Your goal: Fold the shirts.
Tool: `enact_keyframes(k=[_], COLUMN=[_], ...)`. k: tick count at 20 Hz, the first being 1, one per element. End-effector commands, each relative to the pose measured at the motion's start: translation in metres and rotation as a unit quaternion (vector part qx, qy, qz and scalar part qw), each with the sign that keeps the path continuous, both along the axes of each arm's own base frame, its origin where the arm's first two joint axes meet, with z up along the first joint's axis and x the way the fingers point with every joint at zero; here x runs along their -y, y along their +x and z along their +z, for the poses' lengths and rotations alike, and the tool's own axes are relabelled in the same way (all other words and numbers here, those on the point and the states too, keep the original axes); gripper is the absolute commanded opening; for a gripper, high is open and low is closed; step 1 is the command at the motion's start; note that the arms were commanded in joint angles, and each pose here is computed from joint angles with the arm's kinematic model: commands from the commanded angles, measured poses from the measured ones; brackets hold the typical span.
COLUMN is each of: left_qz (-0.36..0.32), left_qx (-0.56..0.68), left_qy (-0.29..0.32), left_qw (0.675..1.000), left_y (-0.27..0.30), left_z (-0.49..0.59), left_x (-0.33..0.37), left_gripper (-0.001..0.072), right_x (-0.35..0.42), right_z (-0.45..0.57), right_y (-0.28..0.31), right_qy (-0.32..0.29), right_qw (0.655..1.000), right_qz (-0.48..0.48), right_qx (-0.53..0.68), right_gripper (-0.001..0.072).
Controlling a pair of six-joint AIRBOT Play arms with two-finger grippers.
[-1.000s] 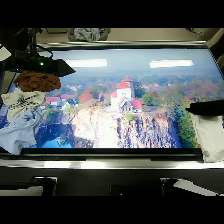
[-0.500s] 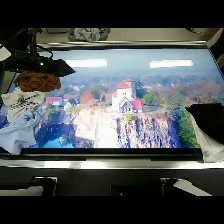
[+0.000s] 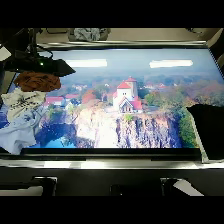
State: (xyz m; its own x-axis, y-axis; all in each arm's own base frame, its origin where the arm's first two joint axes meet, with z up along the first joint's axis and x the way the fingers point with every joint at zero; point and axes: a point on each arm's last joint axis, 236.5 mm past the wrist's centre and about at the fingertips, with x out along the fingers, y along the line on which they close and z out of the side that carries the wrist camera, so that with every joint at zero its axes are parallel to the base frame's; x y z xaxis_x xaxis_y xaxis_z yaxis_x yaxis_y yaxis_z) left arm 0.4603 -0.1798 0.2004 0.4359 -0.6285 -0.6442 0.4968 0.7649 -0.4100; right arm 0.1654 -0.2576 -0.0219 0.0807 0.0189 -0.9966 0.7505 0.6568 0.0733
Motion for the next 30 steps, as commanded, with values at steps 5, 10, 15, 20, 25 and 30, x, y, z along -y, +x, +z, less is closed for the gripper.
enact_keyframes(k=[5, 10, 15, 20, 25, 30], left_qz=[0.07, 0.231, 0.128, 0.184, 0.185, 0.184], left_qx=[0.102, 0.125, -0.233, -0.145, -0.142, -0.143], left_qy=[0.054, 0.259, 0.33, 0.251, 0.249, 0.25], left_qw=[0.991, 0.93, 0.906, 0.939, 0.94, 0.94], left_y=[0.028, 0.059, -0.059, -0.061, -0.059, -0.058], left_z=[0.055, 0.034, -0.149, -0.151, -0.147, -0.149], left_x=[-0.029, -0.114, -0.111, -0.101, -0.101, -0.101], left_gripper=[0.0022, 0.0065, 0.0654, 0.0653, 0.0654, 0.0654], right_x=[0.113, -0.072, -0.247, -0.287, -0.283, -0.284], right_z=[0.257, 0.327, 0.119, 0.081, 0.081, 0.081], right_y=[0.115, 0.273, 0.245, 0.235, 0.236, 0.236], right_qy=[-0.394, -0.408, -0.052, -0.025, -0.033, -0.033], right_qw=[0.889, 0.769, 0.802, 0.776, 0.777, 0.777], right_qz=[0.149, 0.38, 0.588, 0.628, 0.627, 0.627], right_qx=[0.18, 0.312, 0.089, 0.05, 0.048, 0.049], right_gripper=[0.07, 0.0696, 0.067, 0.0664, 0.0664, 0.0664])
